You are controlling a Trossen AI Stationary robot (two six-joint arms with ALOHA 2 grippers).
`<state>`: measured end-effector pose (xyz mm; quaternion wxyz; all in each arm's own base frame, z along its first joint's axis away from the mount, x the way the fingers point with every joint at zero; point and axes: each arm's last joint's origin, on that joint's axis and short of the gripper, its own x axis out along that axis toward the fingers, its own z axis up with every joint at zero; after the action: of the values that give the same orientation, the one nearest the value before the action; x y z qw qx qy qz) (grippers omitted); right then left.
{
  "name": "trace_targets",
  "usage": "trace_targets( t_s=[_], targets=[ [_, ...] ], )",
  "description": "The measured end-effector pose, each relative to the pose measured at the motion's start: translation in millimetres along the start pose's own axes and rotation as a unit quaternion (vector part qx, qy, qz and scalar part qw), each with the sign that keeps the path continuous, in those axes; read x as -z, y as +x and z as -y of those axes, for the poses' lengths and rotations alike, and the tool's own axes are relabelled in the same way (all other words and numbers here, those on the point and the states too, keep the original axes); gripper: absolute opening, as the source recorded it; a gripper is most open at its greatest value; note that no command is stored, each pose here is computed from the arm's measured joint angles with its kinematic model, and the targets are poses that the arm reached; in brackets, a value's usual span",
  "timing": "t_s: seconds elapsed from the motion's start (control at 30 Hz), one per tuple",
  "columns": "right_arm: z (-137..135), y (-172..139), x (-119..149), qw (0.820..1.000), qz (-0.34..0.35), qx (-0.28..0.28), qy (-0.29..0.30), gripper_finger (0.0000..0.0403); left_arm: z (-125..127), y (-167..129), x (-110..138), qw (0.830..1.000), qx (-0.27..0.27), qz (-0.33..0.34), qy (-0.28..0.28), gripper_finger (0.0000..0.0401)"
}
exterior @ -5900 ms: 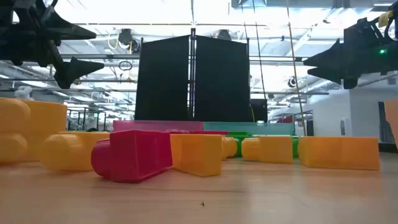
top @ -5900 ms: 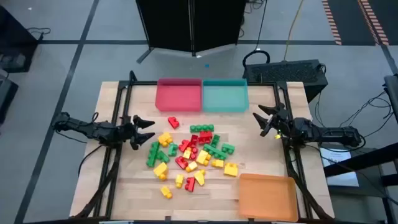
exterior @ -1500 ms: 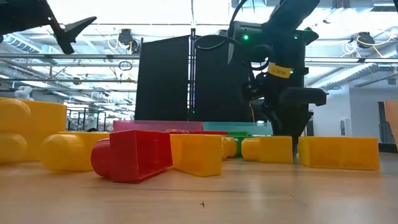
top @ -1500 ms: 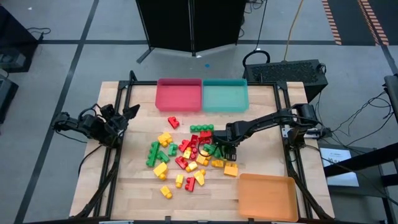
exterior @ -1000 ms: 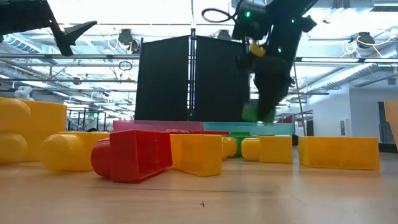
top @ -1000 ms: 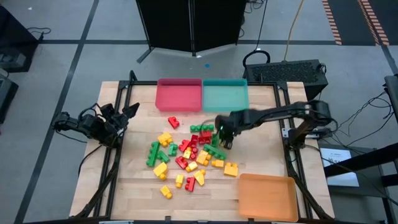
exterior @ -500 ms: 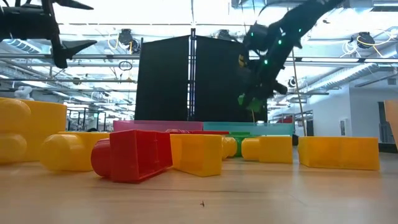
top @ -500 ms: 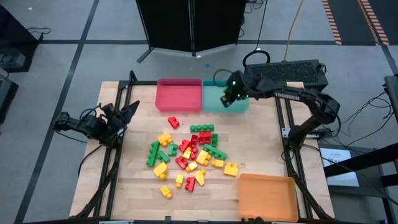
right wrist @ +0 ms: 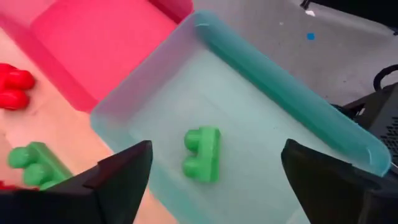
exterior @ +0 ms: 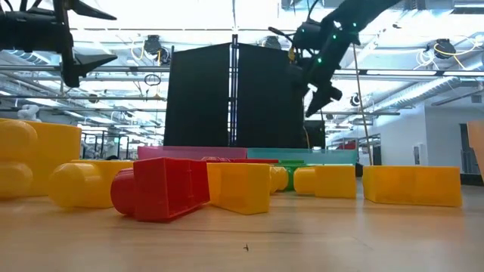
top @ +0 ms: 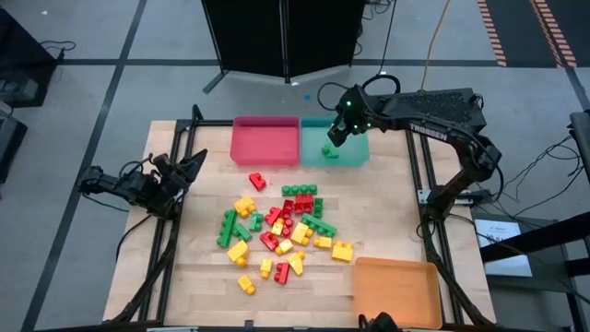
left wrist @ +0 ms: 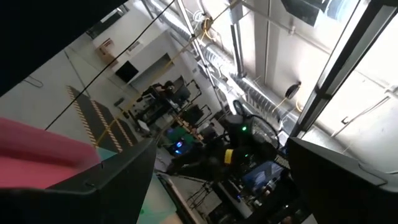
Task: Sort blocks
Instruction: Put the green game piece into the green bin, then put the yellow game piece into the yellow bin
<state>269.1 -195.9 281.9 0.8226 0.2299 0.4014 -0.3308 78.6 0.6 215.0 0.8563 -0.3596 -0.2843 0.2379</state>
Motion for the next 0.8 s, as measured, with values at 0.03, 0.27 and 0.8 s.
trace_targets(
  t_s=[0.03,0.27,0.8],
  targets=[
    [-1,-4,-2,1.000,-0.006,-0.011,0.003,0.0351,0,0,0,1.000,-0.001,-0.001,0.002,0.0361],
    [-76,-31,18,0.956,-0.107,-0.269,-0.053,0.0309,0,0,1,1.000,-0.002,-0.004,0.005,0.0361],
    [-231,-62,161,0.932,-0.220,-0.206,-0.200,0.0303,-2,0,6,0.999,0.001,-0.027,0.029,0.0361]
  ],
)
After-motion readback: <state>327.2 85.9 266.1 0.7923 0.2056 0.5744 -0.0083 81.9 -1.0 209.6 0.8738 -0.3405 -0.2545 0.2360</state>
